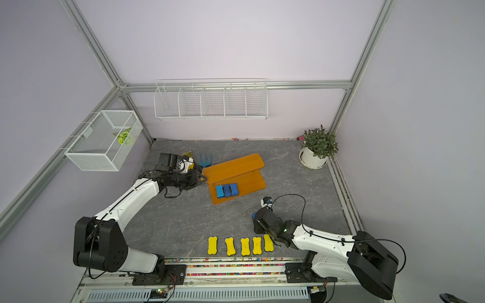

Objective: Remove the whiteboard erasers from the shelf
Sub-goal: Place the whiteboard eraser at the center of the board.

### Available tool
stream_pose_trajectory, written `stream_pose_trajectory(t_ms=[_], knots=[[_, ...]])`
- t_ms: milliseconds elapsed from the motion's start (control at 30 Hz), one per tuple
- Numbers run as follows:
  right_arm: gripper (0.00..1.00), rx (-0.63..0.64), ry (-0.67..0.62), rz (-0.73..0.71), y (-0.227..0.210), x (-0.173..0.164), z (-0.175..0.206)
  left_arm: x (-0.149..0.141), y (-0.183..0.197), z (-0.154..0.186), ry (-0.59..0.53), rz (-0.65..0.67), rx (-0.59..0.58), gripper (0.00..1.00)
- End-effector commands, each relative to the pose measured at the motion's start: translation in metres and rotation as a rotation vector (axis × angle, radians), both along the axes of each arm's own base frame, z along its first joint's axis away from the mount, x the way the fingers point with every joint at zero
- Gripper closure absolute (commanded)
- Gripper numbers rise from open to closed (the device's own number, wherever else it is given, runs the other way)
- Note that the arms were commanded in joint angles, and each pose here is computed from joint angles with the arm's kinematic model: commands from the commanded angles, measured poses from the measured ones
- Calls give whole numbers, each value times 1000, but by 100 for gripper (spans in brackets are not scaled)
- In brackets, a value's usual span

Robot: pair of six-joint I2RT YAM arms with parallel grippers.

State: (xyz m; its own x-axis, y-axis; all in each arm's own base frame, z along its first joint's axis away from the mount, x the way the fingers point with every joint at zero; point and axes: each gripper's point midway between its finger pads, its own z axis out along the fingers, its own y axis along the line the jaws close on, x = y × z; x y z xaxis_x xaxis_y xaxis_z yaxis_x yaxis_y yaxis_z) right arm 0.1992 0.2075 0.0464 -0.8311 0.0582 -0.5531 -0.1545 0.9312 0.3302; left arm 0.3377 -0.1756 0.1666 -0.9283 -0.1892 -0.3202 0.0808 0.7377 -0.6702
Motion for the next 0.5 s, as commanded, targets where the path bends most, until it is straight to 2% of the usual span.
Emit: stream_pose_trajectory(t_ms=[0, 467], knots=[[48, -12, 26, 5, -2, -6, -10, -2, 1, -3, 3, -3, -4, 57], [49, 11, 31, 33, 6, -9, -6, -1, 2, -3, 3, -1, 1, 57]])
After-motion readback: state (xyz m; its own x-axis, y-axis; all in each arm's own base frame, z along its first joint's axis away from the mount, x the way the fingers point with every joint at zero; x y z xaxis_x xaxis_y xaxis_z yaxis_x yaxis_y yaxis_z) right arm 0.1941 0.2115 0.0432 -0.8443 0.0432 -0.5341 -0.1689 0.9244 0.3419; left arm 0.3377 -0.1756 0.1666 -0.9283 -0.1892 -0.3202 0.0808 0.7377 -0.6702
